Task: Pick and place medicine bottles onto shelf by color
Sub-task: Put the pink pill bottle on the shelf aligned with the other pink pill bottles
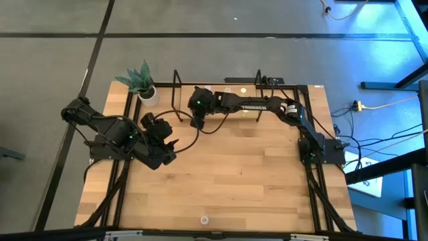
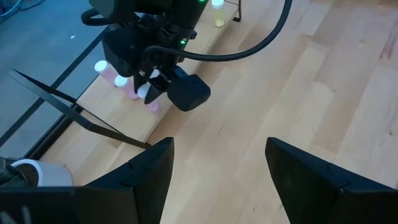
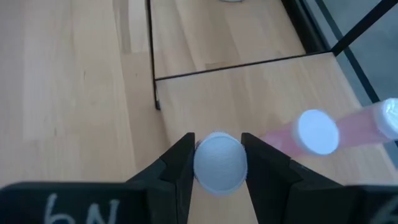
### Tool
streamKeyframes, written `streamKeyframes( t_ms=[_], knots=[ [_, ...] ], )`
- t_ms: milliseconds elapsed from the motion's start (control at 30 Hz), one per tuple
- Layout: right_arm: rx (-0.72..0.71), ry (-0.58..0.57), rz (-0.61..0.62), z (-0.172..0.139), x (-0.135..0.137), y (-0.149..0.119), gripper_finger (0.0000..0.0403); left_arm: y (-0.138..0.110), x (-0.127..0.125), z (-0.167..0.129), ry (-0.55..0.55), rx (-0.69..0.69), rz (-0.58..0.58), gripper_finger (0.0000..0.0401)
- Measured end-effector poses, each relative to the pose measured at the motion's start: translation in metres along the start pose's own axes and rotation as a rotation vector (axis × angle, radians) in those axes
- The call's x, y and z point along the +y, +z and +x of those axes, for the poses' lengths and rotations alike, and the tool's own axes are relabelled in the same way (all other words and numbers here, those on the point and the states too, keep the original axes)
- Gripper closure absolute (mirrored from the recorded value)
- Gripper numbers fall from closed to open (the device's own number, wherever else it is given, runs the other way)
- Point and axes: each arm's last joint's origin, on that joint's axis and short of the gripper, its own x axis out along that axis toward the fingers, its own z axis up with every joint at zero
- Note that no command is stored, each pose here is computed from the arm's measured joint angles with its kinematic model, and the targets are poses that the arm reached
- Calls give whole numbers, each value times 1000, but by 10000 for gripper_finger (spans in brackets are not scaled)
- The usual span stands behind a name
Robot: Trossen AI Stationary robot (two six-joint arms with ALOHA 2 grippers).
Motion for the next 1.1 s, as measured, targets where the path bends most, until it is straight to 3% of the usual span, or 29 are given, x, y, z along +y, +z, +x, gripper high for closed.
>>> streamKeyframes(
  t_ms=[700, 900, 1100],
  knots=[
    [12, 0, 25, 0, 0, -1, 274, 0, 0, 0, -6, 7, -1, 154],
    [14, 0, 20, 0, 0, -1, 290, 0, 0, 0, -6, 7, -1, 154],
    [13, 0, 18, 0, 0, -1, 234, 0, 0, 0, -6, 7, -1, 154]
  ],
)
